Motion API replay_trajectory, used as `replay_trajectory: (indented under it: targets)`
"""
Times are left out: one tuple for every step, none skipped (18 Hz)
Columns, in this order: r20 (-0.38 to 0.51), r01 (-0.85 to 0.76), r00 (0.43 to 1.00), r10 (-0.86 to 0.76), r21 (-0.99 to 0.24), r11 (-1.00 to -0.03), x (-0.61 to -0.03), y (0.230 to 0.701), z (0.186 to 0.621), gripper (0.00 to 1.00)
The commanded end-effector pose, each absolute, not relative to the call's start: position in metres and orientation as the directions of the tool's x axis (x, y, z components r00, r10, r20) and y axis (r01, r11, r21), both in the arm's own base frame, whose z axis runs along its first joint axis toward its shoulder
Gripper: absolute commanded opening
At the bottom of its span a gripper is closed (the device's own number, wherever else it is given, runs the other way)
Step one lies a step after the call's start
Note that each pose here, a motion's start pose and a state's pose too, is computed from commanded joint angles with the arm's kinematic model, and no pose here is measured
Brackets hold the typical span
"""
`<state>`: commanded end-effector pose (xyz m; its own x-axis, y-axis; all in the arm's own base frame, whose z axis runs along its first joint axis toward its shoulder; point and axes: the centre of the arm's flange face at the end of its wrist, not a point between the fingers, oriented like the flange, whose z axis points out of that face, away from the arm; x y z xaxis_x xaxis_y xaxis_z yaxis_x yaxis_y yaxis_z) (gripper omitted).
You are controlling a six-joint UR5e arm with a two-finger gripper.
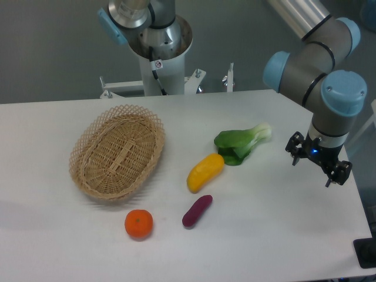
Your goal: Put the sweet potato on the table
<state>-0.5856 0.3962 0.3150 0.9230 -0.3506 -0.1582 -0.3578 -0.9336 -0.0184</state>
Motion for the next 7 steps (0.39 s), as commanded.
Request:
replay_trajectory:
  targets:
    - [-0.16, -0.356, 0.923, -0.349, -0.017, -0.934, -0.5863, 0.3952, 0.3152, 1.0]
    - [-0.16, -0.356, 0.923, -0.349, -0.018, -0.934, -0.5863, 0.3954, 0.3152, 1.0]
    - [-0.16, -0.356, 0.923, -0.349, -0.018, -0.934, -0.5863, 0.3954, 0.3152, 1.0]
    - [-0.16, -0.356, 0.923, -0.349, -0.018, -0.934, -0.5863, 0.3954, 0.3152, 1.0]
    - [-0.16, -0.356, 0.923, -0.349, -0.018, -0.934, -0.5863, 0.3954, 0.3152, 1.0]
    - [-0.16, -0.358, 0.923, -0.351, -0.017, -0.934, -0.5863, 0.3952, 0.3152, 1.0]
    - [-0.16, -0.356, 0.923, -0.349, -0.017, -0.934, -0.5862, 0.3951, 0.3146, 1.0]
